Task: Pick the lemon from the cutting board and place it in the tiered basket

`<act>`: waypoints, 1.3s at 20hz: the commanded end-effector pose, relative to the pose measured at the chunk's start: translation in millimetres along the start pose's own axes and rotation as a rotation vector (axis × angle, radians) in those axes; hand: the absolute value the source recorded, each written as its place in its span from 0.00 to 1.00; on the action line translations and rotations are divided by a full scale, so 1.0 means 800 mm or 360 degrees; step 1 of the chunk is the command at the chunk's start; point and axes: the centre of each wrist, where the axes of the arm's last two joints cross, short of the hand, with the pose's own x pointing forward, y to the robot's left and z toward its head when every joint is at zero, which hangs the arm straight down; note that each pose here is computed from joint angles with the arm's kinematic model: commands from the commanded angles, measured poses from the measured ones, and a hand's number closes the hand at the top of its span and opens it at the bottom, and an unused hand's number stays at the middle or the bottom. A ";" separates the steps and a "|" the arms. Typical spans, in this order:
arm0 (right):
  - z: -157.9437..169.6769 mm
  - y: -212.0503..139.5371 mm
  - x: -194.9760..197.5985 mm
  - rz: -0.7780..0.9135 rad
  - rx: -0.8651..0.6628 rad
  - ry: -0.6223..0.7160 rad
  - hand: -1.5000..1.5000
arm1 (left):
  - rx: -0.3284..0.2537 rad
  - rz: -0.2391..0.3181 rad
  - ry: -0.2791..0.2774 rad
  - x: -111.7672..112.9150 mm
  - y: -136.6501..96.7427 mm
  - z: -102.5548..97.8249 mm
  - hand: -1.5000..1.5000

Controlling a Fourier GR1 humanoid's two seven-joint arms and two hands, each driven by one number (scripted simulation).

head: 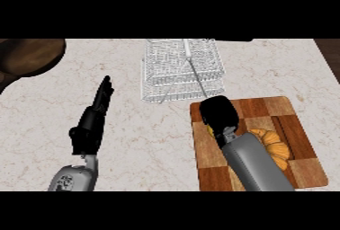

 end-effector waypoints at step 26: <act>0.141 -0.305 0.179 -0.0293 -0.0787 0.0632 1.00 | 0.0037 -0.0021 0.0032 -0.008 0.017 -0.009 0.50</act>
